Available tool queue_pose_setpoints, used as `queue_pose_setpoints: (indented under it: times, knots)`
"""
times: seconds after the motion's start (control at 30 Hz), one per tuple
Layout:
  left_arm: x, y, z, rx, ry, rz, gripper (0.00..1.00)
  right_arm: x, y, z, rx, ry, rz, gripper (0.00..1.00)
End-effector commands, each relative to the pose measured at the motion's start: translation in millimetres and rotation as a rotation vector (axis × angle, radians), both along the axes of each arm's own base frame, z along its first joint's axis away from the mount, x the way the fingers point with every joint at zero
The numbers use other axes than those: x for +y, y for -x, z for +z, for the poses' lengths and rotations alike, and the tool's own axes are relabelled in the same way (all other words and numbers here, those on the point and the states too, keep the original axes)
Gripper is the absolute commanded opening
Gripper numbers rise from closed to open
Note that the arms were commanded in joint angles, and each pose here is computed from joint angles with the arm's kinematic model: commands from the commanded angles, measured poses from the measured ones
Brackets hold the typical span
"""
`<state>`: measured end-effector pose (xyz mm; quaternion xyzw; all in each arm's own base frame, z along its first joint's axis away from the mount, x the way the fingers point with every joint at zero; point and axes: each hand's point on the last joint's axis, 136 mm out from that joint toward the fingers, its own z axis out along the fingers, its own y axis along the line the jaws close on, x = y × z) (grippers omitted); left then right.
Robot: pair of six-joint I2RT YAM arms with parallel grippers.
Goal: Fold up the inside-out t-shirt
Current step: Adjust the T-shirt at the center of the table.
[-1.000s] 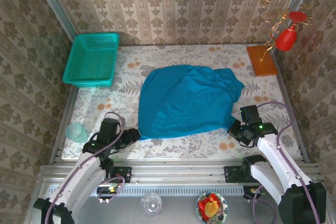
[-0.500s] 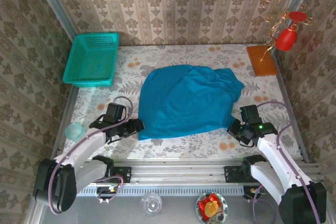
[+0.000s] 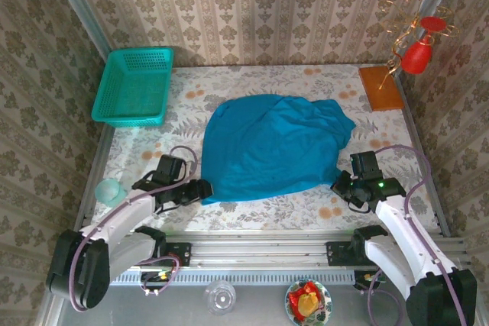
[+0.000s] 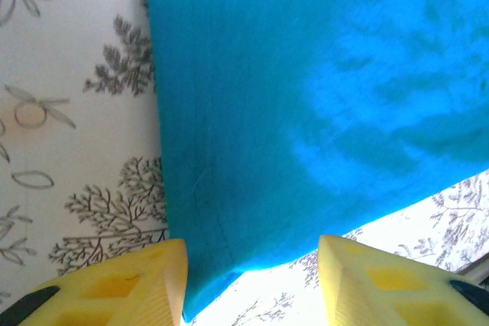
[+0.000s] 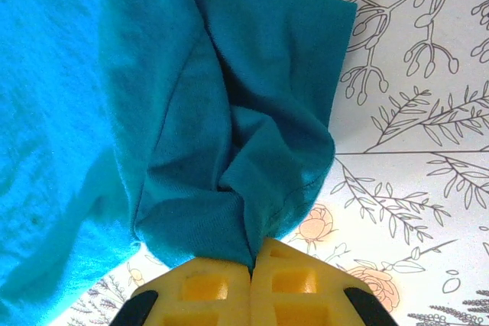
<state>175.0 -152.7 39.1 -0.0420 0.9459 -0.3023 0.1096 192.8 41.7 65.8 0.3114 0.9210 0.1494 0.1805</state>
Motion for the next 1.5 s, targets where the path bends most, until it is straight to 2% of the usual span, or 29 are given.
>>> queue_pose_setpoints:
  times: [0.0, 0.23, 0.47, 0.57, 0.7, 0.8, 0.9, 0.97, 1.03, 1.1, 1.2, 1.33, 1.47]
  knots:
    - [3, 10, -6, 0.034, -0.016, 0.012, 0.49, 0, -2, 10, -0.010, 0.003, -0.009, 0.00]
    - [-4, 13, -8, 0.042, 0.016, -0.002, 0.50, 1, -5, 14, -0.018, 0.005, 0.001, 0.00]
    - [13, 19, -13, 0.045, -0.119, -0.001, 0.53, 2, -7, 16, -0.022, 0.007, 0.006, 0.00]
    - [13, 18, -13, 0.043, -0.117, -0.007, 0.53, 3, -8, 17, -0.023, 0.009, 0.009, 0.00]
    - [-4, 13, -11, 0.035, -0.024, -0.023, 0.42, 10, -13, 24, -0.040, 0.022, 0.060, 0.00]
    - [-19, 13, -9, 0.019, 0.028, -0.063, 0.27, 28, -21, 32, -0.047, 0.041, 0.144, 0.00]
    - [-21, 5, -4, -0.021, 0.039, -0.054, 0.07, 65, -30, 37, -0.053, 0.012, 0.242, 0.00]
    - [-16, -1, 2, -0.051, 0.018, -0.038, 0.00, 97, -35, 39, -0.052, -0.011, 0.323, 0.00]
    - [-13, -5, 8, -0.075, 0.009, -0.029, 0.00, 135, -37, 41, -0.041, -0.040, 0.430, 0.00]
    - [-6, -11, 12, -0.086, -0.002, -0.005, 0.00, 177, -35, 46, -0.025, -0.107, 0.567, 0.17]
    - [2, -13, 12, -0.086, -0.011, 0.012, 0.00, 206, -29, 54, -0.006, -0.133, 0.694, 0.37]
    - [8, -13, 12, -0.080, -0.014, 0.020, 0.00, 175, -33, 52, -0.008, -0.001, 0.640, 0.42]
    - [10, -14, 13, -0.082, -0.011, 0.025, 0.00, 109, -30, 39, 0.039, 0.167, 0.487, 0.42]
